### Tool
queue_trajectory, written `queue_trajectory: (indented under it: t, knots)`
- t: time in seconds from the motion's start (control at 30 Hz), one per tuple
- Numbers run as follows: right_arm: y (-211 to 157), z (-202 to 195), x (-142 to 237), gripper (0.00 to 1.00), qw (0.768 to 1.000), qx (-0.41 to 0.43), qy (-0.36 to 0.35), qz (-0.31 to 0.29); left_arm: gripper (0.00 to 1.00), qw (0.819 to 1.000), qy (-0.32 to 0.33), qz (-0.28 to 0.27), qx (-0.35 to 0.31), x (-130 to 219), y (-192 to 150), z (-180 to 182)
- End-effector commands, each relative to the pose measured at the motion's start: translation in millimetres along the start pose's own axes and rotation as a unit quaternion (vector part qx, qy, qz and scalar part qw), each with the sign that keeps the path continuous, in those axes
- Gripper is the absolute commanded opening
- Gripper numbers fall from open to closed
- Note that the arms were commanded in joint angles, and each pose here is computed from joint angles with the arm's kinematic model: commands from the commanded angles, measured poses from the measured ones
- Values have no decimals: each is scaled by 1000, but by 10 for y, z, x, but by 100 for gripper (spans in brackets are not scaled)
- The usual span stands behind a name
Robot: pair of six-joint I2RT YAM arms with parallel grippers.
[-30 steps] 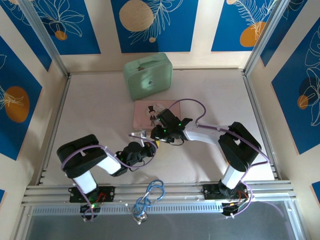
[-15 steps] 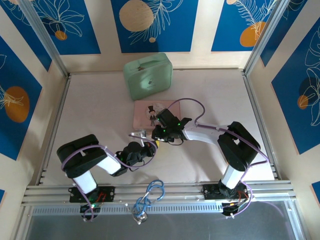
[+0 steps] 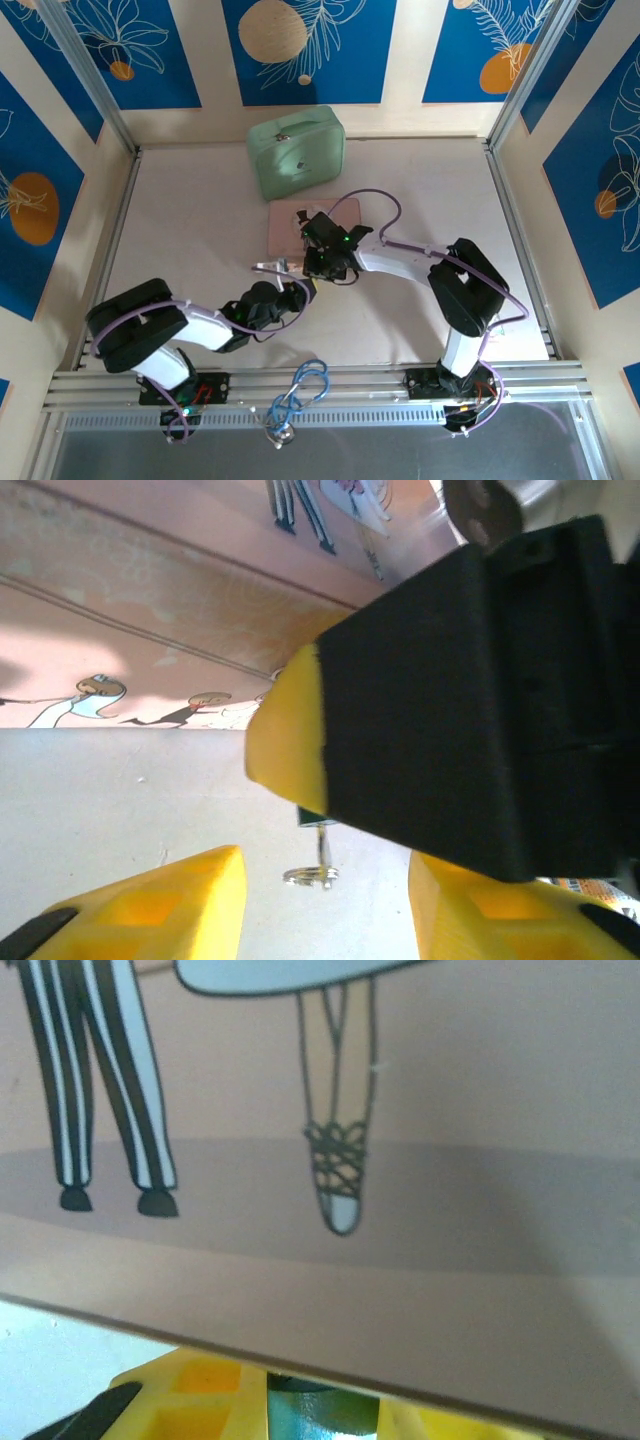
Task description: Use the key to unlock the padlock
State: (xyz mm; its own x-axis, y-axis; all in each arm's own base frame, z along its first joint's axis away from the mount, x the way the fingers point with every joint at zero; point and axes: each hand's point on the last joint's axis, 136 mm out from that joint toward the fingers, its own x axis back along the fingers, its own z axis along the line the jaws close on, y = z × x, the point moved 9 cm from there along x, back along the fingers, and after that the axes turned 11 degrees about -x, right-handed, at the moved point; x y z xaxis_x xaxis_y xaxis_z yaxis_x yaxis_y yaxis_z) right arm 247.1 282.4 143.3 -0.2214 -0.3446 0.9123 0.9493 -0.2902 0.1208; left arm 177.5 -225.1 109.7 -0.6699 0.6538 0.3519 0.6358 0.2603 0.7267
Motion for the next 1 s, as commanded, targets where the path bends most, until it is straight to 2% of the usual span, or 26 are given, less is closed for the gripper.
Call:
queue_trajectory:
  t: [0.0,0.3,0.63,0.87,0.93,0.97]
  knots:
    - [-58,-72,-23,0,997,-14,-77,17,40,1000,10,-7,-7,-16,46,6]
    - [-68,-4,3,0,995,-20,-91,24,29,1000,-1,12,-8,-119,6,-35]
    - [-52,36,-30,0,995,-27,-91,37,35,1000,-14,25,0,-183,-33,-66]
    - [-56,41,-16,0,994,-29,-93,40,19,1000,-7,26,-3,-192,-41,-50]
    - [-56,32,-18,0,994,-31,-96,42,19,1000,-9,29,-4,-204,-40,-62]
    - [-56,27,-18,0,994,-32,-98,42,23,999,-11,30,-3,-208,-39,-64]
